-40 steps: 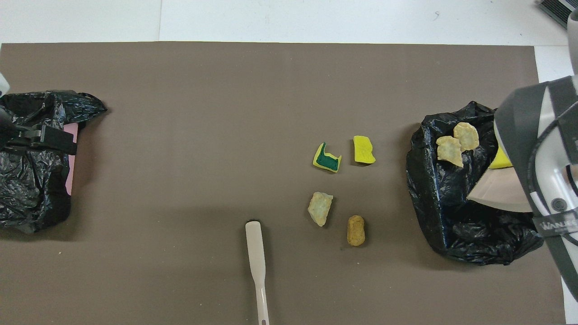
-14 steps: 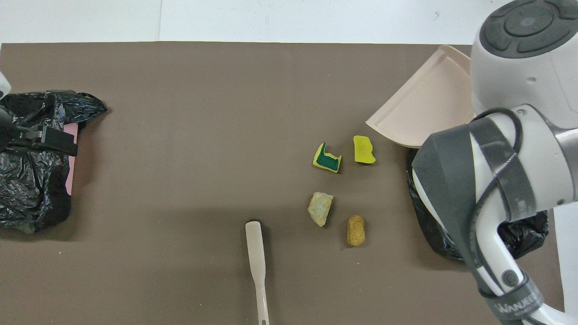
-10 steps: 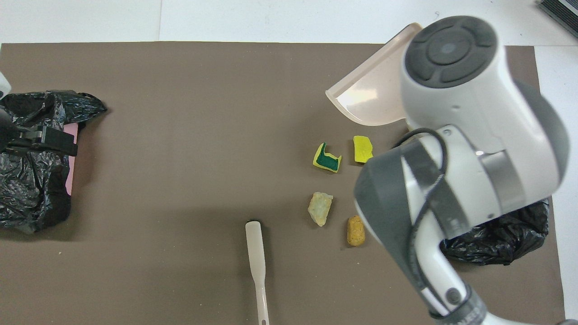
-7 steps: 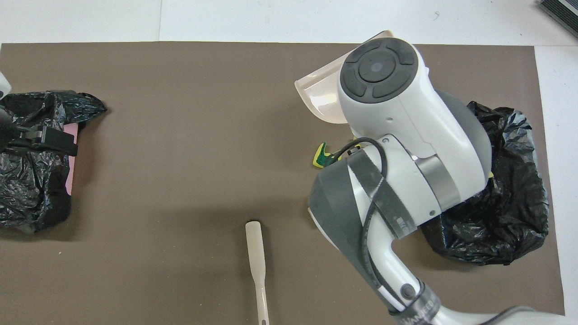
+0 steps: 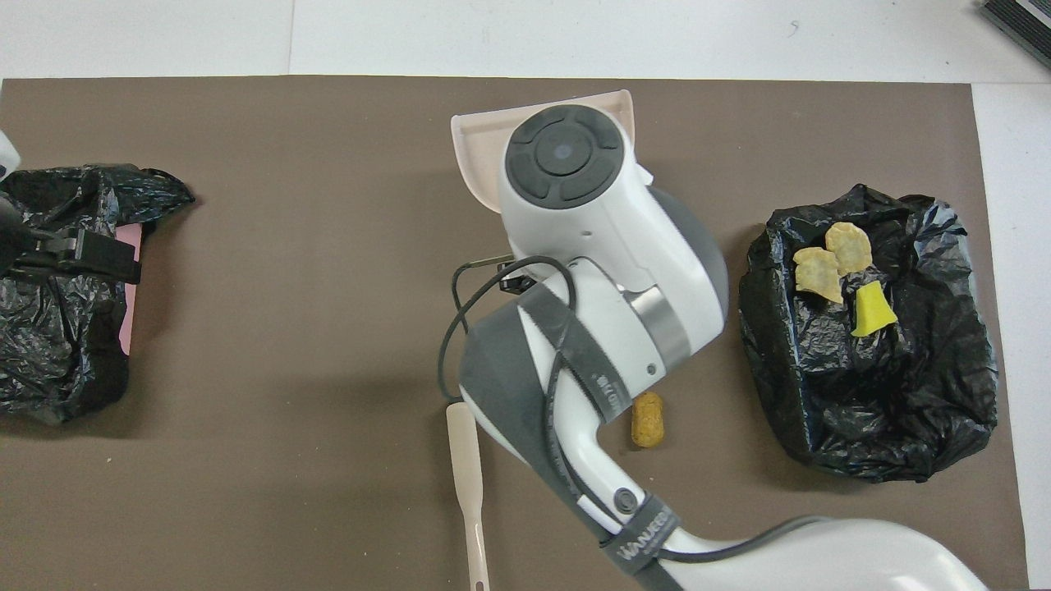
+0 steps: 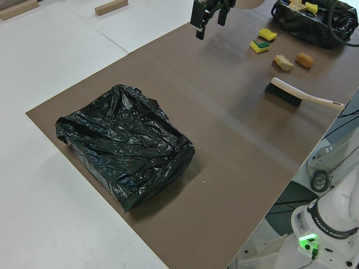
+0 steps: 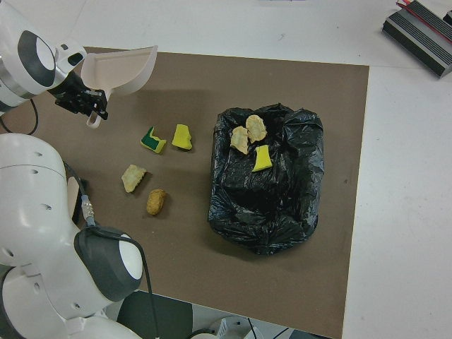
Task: Sweep and dump trash in bin
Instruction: 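Carry the empty dustpan back to the mat center with the right gripper, then lower the dustpan onto the mat and open the right gripper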
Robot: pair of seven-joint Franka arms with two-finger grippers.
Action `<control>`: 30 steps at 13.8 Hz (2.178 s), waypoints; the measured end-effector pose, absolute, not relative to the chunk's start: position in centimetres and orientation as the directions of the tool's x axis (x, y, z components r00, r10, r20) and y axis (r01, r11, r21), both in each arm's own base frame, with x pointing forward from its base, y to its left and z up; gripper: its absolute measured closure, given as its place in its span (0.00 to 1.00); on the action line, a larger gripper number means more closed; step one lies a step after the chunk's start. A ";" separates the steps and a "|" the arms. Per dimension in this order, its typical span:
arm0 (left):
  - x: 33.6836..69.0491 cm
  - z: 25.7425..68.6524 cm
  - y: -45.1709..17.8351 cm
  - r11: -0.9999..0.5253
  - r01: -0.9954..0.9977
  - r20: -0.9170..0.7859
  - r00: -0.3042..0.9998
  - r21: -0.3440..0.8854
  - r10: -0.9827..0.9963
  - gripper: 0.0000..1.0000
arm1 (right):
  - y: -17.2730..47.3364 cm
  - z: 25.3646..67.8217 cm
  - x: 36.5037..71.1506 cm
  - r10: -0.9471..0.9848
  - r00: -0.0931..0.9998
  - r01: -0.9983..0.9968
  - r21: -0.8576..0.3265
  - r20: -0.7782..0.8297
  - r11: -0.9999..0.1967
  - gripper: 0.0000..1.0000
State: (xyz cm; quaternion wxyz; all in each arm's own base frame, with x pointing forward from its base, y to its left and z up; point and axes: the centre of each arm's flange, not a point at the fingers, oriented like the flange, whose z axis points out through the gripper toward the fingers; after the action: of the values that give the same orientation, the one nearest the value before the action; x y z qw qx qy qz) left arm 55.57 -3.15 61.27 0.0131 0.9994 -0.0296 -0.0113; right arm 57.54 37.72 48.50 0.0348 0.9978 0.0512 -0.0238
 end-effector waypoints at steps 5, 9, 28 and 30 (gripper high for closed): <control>55.6 61.3 -3.1 -0.998 -0.059 -0.022 0.998 0.027 -0.059 0.00 | 45.4 42.2 55.5 0.047 0.996 0.051 0.058 -0.070 -0.997 0.68; 55.6 61.3 -3.1 -0.998 -0.059 -0.022 0.998 0.027 -0.059 0.00 | 48.6 37.6 55.1 0.060 0.995 0.063 0.026 -0.082 -0.998 0.68; 55.6 61.3 -3.1 -0.998 -0.059 -0.022 0.998 0.027 -0.059 0.00 | 46.8 39.7 56.4 0.006 0.998 0.002 -0.056 -0.067 -0.998 0.00; 55.6 61.3 -3.1 -0.998 -0.059 -0.022 0.998 0.027 -0.059 0.00 | 46.0 41.3 54.8 0.013 0.997 0.009 -0.047 -0.071 -0.999 0.00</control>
State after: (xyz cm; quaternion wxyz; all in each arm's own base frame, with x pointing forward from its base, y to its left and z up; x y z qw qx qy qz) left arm 55.57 -3.15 61.27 0.0131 0.9994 -0.0294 -0.0113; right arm 54.80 46.00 41.29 -0.0232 0.9991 0.0055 -0.0357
